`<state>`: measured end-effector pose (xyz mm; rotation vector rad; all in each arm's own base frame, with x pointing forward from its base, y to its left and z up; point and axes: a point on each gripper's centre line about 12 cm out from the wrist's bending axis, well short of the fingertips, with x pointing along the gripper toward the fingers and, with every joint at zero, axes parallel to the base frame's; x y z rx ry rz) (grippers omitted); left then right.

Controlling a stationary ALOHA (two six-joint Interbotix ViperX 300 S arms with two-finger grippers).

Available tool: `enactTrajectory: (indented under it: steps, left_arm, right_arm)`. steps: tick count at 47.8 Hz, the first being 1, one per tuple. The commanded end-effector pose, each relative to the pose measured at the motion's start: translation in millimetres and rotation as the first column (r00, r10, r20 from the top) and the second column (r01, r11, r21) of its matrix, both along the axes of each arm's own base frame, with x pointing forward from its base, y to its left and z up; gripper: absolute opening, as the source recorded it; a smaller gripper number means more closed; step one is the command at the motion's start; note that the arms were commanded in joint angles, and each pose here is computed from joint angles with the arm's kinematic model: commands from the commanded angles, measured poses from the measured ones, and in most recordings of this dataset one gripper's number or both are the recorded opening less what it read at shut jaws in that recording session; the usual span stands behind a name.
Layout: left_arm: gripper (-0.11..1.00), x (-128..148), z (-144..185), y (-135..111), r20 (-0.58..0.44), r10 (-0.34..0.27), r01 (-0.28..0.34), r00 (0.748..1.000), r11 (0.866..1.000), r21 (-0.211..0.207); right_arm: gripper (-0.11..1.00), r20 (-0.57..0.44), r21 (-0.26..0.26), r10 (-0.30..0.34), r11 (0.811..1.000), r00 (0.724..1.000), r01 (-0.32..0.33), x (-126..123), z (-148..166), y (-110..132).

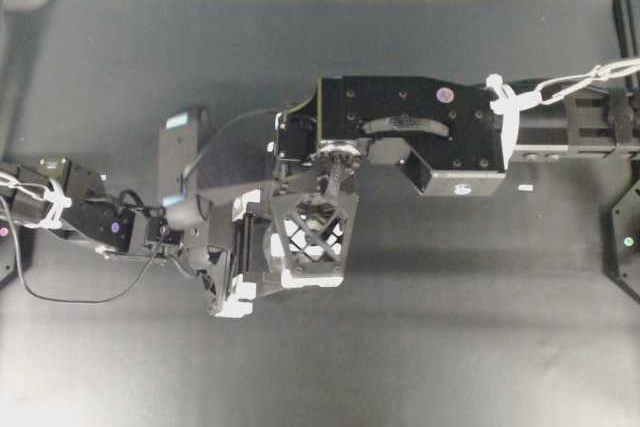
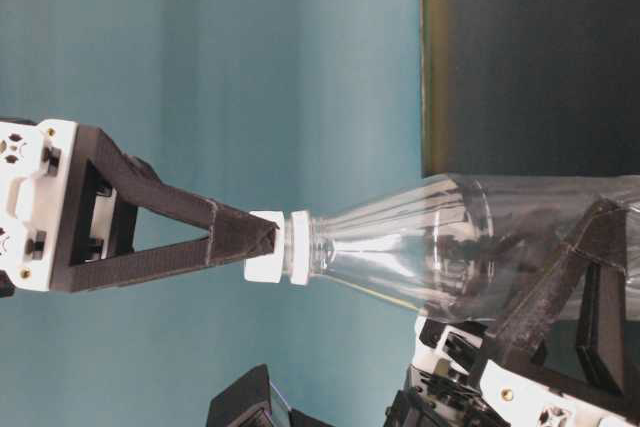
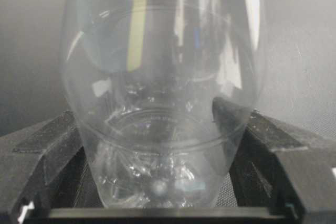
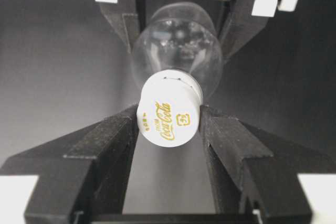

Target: Open the bottle cap by holding the bottle with the left arm and twisting the cap with the right arm.

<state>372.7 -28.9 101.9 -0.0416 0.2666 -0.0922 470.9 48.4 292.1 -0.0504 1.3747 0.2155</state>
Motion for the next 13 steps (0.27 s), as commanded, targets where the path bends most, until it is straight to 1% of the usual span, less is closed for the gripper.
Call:
enactTrajectory:
  steps: [1, 6, 13]
  left_arm:
    - [0.8, 2.0, 4.7, -1.1, 0.017, -0.005, 0.005, 1.0, 1.0, -0.002]
    - [0.8, 2.0, 4.7, -1.7, 0.017, -0.006, 0.007, 1.0, 1.0, -0.002]
    - [0.8, 2.0, 4.7, -1.7, 0.017, -0.006, 0.007, 1.0, 1.0, -0.002]
  right_arm:
    - [0.36, 0.007, -0.003, 0.032, 0.999, 0.999, -0.032, -1.7, 4.0, 7.2]
    - [0.36, 0.01, -0.003, 0.035, 0.999, 0.999, -0.035, -1.4, 5.0, 7.2]
    - [0.37, 0.014, 0.003, 0.017, 1.0, 1.0, -0.018, -1.5, 7.0, 6.8]
